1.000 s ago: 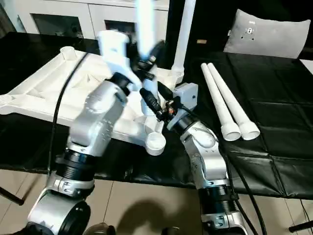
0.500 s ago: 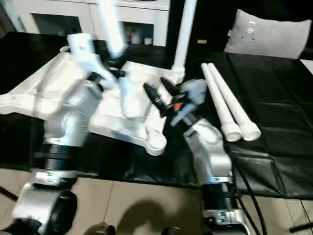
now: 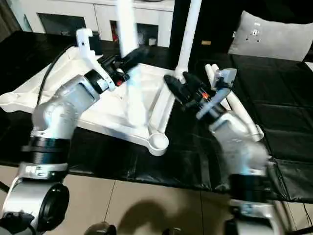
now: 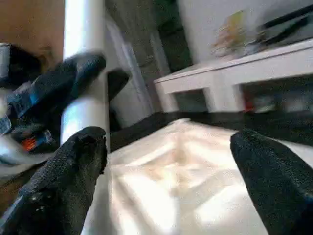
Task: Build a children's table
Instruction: Pick table leg
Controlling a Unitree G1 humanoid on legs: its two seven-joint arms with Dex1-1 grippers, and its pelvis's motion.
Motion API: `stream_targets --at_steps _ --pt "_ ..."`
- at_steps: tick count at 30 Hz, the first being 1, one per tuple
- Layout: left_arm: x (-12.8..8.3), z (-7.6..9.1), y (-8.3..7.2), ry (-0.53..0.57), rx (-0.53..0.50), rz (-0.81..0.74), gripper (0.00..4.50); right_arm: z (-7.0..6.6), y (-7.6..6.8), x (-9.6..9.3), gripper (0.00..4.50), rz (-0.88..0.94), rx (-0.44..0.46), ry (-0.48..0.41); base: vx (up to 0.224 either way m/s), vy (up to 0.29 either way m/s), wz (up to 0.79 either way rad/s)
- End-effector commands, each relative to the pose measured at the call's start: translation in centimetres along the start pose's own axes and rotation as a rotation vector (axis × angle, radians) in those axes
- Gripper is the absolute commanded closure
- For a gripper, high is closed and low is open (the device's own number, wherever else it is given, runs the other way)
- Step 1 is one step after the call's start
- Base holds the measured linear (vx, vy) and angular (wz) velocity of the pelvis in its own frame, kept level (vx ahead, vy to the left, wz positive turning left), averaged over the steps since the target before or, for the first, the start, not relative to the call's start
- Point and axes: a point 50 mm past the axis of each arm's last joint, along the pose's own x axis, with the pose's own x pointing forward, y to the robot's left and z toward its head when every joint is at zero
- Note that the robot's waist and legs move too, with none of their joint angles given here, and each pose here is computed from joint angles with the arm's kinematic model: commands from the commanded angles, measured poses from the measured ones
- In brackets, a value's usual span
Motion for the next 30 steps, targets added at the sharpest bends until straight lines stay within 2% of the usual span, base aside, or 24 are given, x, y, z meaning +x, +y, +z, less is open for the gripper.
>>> stream_targets --at_steps 1,5,9,13,16,21,25,30 --pt "0.3 1.7 -1.9 -0.039 -0.021 -0.164 2.65 0.5 1.2 0.2 0.00 0.120 0.012 0.043 0.000 0.000 0.00" --pt "-0.1 2.3 -3.3 -0.050 -0.047 -0.314 2.65 0.7 2.2 -0.3 0.00 0.237 0.050 0.084 0.000 0.000 0.00" --pt "-0.2 2.4 -4.0 -0.033 -0.040 -0.393 2.65 1.0 2.9 -0.5 0.00 0.331 0.070 0.115 0.000 0.000 0.00" --pt "-0.3 2.0 -4.9 0.021 -0.025 -0.481 2.65 0.9 3.8 -0.5 0.00 0.430 0.068 0.176 0.000 0.000 0.00" --pt "-0.3 1.0 -5.6 0.100 0.011 -0.547 2.65 0.8 4.4 -0.2 0.00 0.498 0.063 0.225 0.000 0.000 0.00" --pt "-0.1 0.4 -6.2 0.134 0.041 -0.612 2.65 0.2 4.7 0.0 0.00 0.577 0.029 0.303 0.000 0.000 0.00" --pt "-0.2 0.1 -6.6 0.154 0.051 -0.665 2.65 0.1 5.0 0.1 0.00 0.629 0.015 0.331 0.000 0.000 0.00" --pt "-0.1 -0.2 -6.9 0.165 0.046 -0.693 2.65 0.1 5.3 0.1 0.49 0.696 0.017 0.352 0.000 0.000 0.00"
